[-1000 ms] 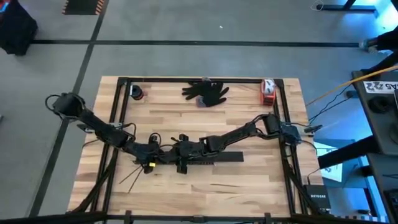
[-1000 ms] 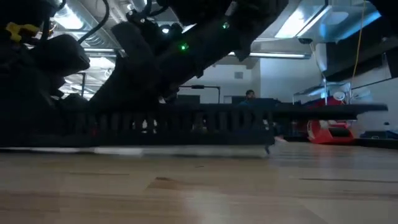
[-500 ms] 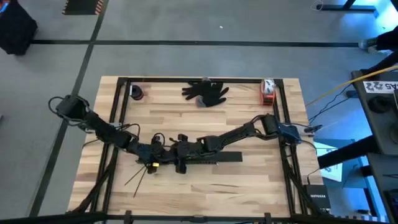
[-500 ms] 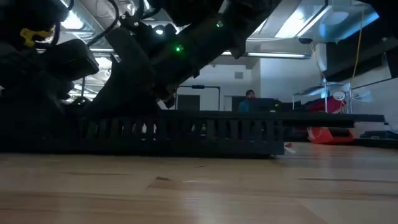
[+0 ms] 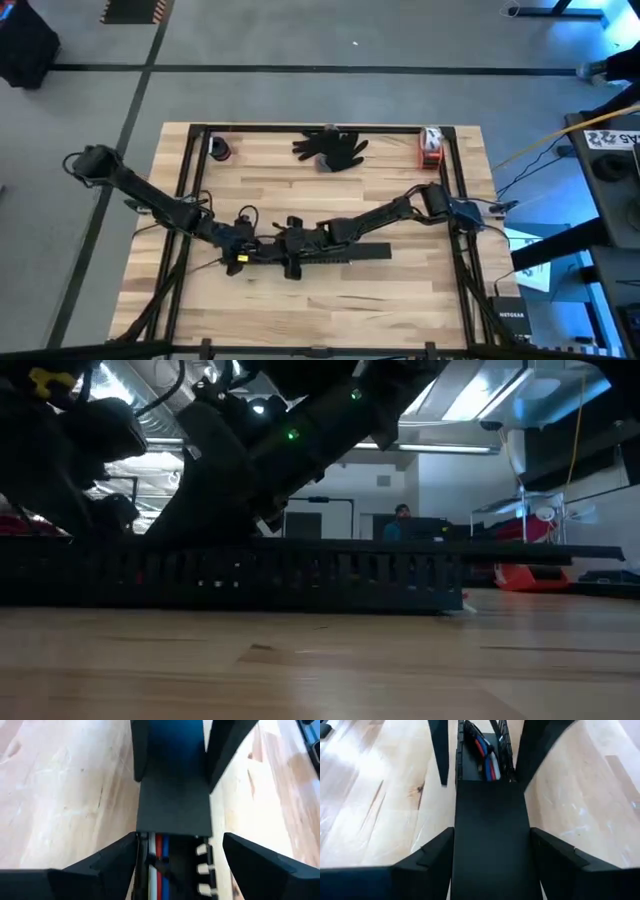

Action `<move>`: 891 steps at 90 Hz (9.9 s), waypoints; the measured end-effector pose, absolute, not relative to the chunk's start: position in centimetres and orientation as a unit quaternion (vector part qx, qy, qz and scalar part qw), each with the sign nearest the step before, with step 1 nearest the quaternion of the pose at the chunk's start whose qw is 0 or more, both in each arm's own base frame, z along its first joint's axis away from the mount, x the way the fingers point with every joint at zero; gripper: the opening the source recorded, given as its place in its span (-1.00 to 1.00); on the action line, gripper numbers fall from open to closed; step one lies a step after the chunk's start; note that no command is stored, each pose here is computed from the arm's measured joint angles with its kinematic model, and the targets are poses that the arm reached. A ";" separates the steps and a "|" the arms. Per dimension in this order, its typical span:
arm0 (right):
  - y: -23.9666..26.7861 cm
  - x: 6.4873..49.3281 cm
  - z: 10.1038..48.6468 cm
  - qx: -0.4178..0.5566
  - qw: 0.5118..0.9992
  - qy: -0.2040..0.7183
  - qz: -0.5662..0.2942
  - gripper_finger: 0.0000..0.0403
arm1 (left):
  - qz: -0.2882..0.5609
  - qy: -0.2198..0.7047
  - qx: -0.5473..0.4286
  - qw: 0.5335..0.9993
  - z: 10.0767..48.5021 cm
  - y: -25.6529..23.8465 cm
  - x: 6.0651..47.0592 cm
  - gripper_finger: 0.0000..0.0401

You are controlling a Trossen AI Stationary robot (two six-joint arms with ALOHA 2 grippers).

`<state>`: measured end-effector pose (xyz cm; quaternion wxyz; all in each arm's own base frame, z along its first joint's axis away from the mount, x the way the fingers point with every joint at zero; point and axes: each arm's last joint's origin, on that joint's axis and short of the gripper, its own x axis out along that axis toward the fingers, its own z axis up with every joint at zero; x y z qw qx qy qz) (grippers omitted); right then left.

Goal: Ziptie cables
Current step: Close the cable duct

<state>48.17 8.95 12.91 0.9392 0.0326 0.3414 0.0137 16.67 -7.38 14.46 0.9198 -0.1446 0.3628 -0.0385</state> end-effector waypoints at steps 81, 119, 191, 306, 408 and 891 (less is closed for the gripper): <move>8.9 48.1 12.8 0.033 0.939 0.343 0.012 0.12 | 0.021 0.322 -0.142 0.936 15.6 -6.7 16.1 0.41; 8.9 48.1 12.7 0.033 0.939 0.343 0.014 0.12 | 0.023 0.322 -0.141 0.936 15.6 -6.6 16.1 0.41; 8.9 48.3 12.8 0.035 0.944 0.329 0.015 0.12 | 0.032 0.315 -0.140 0.938 15.6 -6.6 16.1 0.41; 8.9 48.4 12.9 0.036 0.944 0.326 0.015 0.12 | 0.040 0.312 -0.140 0.939 15.6 -6.5 16.1 0.41; 7.8 50.5 20.8 -0.022 0.930 0.366 -0.001 0.63 | 0.042 0.313 -0.144 0.938 15.6 -6.5 16.1 0.41; 9.4 49.1 14.2 0.033 0.898 0.434 0.066 -1.00 | 0.168 0.541 -0.126 0.814 19.9 -6.5 10.7 0.40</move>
